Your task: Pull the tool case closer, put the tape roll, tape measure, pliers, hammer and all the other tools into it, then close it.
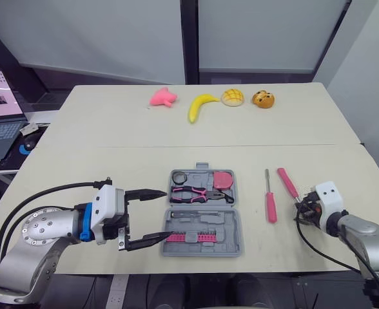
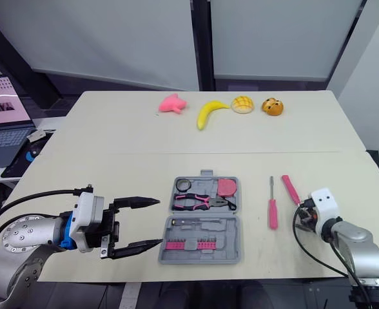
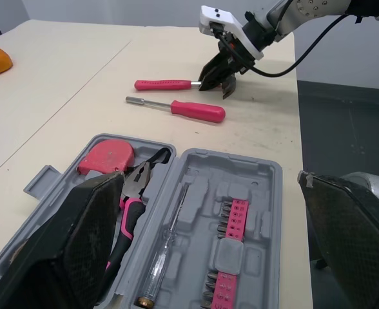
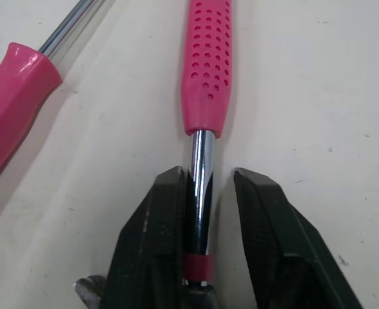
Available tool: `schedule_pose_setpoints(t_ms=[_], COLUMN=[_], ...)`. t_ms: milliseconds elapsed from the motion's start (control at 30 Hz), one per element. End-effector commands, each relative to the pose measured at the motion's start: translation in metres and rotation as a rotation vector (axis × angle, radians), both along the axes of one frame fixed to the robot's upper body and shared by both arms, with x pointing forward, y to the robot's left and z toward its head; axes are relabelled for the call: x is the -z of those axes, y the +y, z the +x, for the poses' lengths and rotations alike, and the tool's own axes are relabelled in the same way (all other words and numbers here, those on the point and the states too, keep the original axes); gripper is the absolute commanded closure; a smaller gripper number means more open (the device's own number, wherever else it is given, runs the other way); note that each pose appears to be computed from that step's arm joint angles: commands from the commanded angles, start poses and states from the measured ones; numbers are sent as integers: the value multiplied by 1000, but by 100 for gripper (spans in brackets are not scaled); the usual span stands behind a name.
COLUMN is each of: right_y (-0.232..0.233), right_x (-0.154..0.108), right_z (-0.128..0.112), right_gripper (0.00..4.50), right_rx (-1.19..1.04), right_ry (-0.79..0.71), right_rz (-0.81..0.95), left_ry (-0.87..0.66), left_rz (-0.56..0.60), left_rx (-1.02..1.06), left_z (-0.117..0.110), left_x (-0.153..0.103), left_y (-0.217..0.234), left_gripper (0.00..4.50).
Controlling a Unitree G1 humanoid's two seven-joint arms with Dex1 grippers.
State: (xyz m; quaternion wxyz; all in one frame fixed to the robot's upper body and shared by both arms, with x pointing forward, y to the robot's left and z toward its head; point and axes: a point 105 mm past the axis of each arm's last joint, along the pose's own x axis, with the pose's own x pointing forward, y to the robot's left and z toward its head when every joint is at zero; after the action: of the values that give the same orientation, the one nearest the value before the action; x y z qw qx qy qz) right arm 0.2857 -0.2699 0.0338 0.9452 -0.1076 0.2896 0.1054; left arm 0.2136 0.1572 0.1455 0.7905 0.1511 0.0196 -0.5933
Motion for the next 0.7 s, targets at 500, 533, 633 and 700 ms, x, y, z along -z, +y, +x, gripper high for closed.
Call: schedule_pose_setpoints(t_ms=[500,533,633,700], right_y=[-19,-20,-23,-25], right_x=[-9,-10,-11,-13], right_z=[-3,-3,-4,-5], right_gripper=[429,429,429,429], right_rx=[71,72,63,55], right_ry=[-67,-70,-72,-77], right_rz=[10,10,3,-6], left_ry=[-51,-52,-57,-72], left_rz=[-121,-124,-122,-119], left_rx=[37,47,73,81], left_z=[3,2,0,1], left_x=[-33,-34,-33,-32], left_y=[-4,-5,-7,-6], left_gripper=[0,0,0,0])
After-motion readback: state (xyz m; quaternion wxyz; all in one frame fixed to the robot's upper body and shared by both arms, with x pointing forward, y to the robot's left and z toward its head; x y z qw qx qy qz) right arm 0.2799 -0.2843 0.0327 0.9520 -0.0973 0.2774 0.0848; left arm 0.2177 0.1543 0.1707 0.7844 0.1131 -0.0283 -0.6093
